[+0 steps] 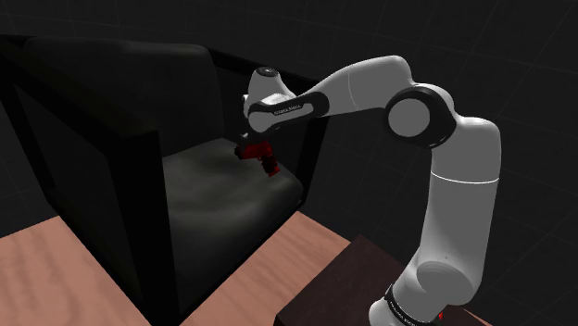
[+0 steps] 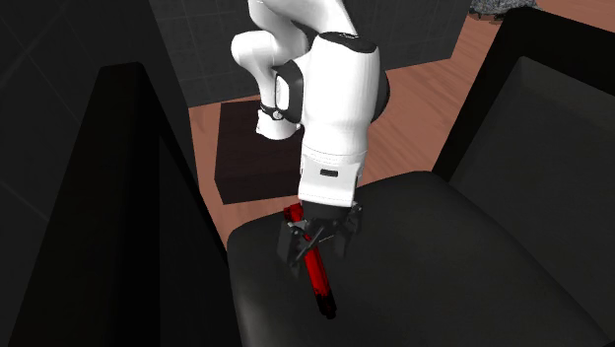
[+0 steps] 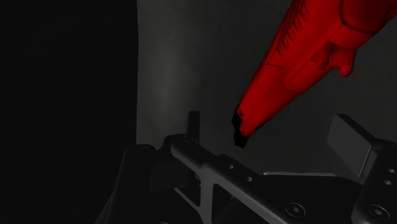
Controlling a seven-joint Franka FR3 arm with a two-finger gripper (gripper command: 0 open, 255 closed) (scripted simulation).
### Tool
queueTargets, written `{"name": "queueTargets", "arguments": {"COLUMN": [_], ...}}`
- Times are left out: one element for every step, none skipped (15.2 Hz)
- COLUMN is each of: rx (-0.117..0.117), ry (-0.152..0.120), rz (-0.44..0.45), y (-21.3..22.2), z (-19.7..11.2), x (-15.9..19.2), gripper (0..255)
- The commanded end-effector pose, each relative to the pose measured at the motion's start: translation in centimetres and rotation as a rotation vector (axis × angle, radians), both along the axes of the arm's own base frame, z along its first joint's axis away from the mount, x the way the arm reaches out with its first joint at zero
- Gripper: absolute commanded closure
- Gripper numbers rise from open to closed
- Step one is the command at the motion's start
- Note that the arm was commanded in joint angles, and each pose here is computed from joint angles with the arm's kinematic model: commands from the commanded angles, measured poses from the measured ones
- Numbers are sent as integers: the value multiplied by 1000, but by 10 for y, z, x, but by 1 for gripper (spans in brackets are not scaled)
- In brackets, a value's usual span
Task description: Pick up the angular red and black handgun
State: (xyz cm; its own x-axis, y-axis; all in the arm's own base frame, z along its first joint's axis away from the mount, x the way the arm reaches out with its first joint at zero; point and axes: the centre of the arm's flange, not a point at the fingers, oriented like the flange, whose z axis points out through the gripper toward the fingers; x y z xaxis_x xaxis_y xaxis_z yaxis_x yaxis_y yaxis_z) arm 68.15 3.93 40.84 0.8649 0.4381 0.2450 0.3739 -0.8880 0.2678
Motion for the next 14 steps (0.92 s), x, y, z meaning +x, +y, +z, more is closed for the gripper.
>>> {"name": "queueTargets", "arguments": {"rx": [0, 0, 0, 0, 0, 0, 0, 0, 0, 0, 0, 0, 0, 0], "ry": [-1, -1, -1, -1, -1, -1, -1, -1, -1, -1, -1, -1, -1, -1], "rz": [1, 1, 1, 1, 1, 1, 1, 1, 1, 1, 1, 1, 1, 1], "y": [0, 0, 0, 0, 0, 1, 1, 1, 0, 0, 0, 0, 0, 0], "z": [-10, -15, -23, -23, -23, -24, -24, -24, -24, -24, -24, -24, -24, -24], "x": [0, 0, 0, 0, 0, 0, 0, 0, 0, 0, -1, -1, -1, -1], "gripper": [0, 0, 0, 0, 0, 255, 255, 255, 255, 255, 255, 255, 255, 255]}}
